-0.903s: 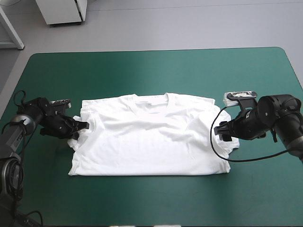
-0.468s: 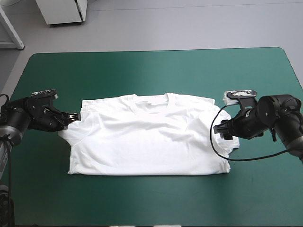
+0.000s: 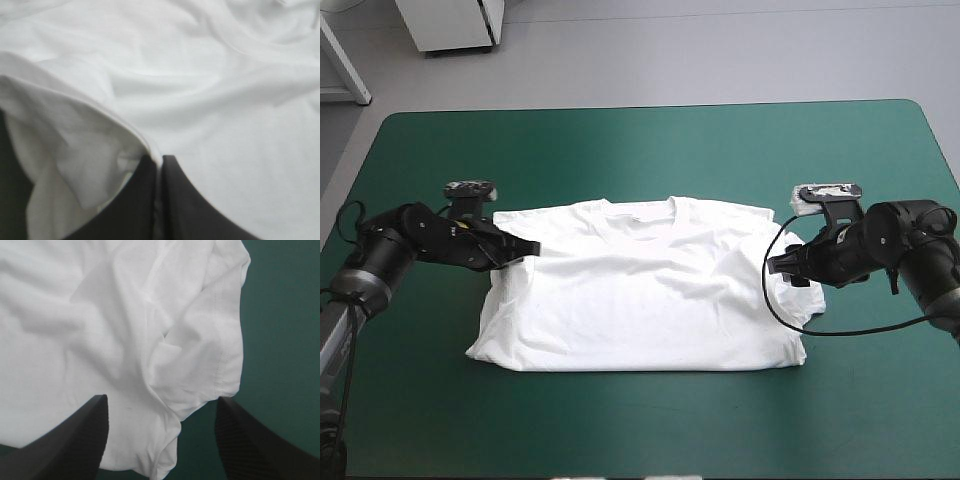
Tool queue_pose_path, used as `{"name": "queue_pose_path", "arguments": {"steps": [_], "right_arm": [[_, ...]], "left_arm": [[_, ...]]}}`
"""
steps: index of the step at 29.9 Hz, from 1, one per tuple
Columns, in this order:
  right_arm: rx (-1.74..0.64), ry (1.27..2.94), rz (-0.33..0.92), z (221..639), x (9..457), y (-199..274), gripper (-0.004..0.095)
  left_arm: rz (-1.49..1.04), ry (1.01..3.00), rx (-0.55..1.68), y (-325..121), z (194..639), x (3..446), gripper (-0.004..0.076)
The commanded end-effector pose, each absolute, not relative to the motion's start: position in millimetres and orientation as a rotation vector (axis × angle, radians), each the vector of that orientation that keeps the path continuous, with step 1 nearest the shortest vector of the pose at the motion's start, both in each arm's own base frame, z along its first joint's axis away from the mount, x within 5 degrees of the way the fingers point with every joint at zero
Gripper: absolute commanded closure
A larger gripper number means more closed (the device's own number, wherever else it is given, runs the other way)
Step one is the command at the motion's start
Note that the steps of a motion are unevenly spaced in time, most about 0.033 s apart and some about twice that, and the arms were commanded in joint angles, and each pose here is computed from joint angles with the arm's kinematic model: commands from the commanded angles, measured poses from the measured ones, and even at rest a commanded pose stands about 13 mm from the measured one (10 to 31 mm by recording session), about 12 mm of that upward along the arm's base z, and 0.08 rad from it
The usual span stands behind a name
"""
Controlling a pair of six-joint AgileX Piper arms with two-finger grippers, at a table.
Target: Fold the cloth
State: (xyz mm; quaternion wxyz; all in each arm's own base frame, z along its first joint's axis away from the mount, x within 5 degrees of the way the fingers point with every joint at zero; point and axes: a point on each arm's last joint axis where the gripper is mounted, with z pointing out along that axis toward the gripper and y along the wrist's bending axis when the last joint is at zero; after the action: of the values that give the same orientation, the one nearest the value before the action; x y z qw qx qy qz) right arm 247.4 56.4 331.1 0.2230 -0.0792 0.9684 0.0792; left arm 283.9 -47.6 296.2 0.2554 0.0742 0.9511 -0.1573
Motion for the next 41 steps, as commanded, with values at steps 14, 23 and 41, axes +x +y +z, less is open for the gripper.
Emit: {"name": "queue_pose_path", "arguments": {"steps": [14,23,41], "right_arm": [[-0.121,2.549,0.123,350.9,249.6,46.6,0.0327],[-0.104,2.594,0.008,326.9,276.2,43.9,0.03],[0.043,2.804,0.265,238.3,334.8,25.3,0.0303]], "left_arm": [[-0.488,2.71,0.564,-111.0,248.7,296.0,0.0007],[-0.48,2.691,0.522,-111.5,292.5,301.6,-0.0009],[-0.252,2.468,0.45,-80.5,442.1,248.1,-0.0009]]}}
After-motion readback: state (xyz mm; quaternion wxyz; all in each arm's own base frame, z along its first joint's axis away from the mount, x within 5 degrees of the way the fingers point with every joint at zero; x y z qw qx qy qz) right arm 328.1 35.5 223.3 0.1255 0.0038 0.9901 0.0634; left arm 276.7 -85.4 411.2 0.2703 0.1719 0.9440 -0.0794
